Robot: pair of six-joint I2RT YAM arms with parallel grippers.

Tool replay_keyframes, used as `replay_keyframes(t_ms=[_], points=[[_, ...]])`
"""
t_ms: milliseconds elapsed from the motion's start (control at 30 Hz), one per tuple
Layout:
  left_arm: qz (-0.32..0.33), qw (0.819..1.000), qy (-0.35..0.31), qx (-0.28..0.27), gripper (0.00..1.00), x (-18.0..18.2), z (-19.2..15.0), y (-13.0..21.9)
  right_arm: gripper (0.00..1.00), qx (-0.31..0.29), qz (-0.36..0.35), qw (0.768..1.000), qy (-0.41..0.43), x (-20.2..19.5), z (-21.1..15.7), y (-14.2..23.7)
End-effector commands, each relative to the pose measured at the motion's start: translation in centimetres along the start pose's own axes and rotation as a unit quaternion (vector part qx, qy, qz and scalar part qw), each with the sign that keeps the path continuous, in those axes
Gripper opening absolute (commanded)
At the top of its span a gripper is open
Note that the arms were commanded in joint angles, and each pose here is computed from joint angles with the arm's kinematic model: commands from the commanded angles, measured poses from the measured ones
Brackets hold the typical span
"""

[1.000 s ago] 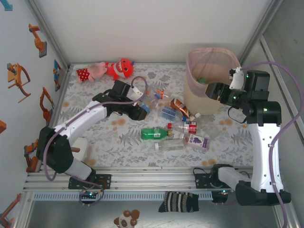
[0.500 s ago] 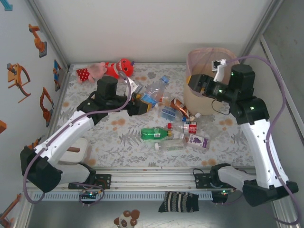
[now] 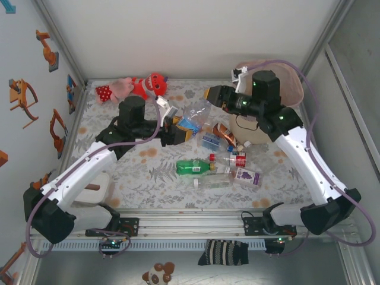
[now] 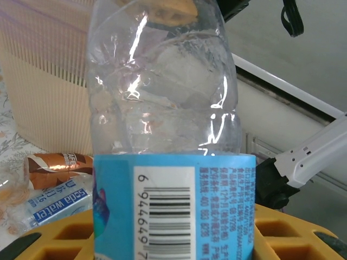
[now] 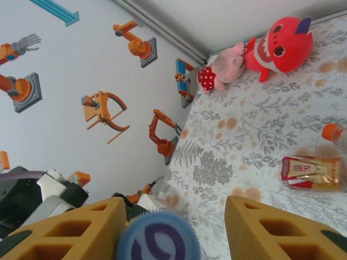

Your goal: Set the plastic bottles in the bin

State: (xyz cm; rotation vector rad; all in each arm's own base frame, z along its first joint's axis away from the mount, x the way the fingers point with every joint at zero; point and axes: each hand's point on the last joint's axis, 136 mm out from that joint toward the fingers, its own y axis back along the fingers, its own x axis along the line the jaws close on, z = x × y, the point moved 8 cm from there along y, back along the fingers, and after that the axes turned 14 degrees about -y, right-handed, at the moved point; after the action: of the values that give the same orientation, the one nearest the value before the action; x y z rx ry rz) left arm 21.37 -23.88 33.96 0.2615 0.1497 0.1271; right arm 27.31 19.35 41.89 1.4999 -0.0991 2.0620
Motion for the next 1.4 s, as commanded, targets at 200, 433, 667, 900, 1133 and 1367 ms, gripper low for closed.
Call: replay_keyframes(t_ms=[200, 433, 667, 900, 1133, 1367], points=[[-0.013, 1.000, -0.016, -0.021, 0.44, -1.0, 0.7, 0.5, 0.35, -0.031, 0.033, 0.999, 0.012, 2.3, 0.2, 0.8], [-0.012, 0.999, -0.019, -0.025, 0.45, -1.1, 1.0, 0.5, 0.23, -0.036, 0.032, 0.999, 0.015, 2.5, 0.1, 0.9], [0.018, 0.999, -0.026, -0.030, 0.69, -1.3, 1.1, 1.2, 0.20, -0.066, -0.005, 0.997, 0.047, 2.5, 0.5, 1.9], [0.054, 0.998, -0.034, -0.023, 0.73, -1.7, 0.7, 2.4, 0.21, -0.121, -0.113, 0.979, 0.117, 2.3, 3.1, 4.3], [0.069, 0.997, -0.028, -0.018, 0.74, -1.9, -0.1, 2.8, 0.21, -0.201, -0.226, 0.937, 0.172, 1.3, 8.3, 8.0], [0.070, 0.997, -0.022, -0.020, 0.74, -1.8, 0.0, 2.8, 0.21, -0.237, -0.319, 0.896, 0.200, -0.7, 13.4, 10.2]])
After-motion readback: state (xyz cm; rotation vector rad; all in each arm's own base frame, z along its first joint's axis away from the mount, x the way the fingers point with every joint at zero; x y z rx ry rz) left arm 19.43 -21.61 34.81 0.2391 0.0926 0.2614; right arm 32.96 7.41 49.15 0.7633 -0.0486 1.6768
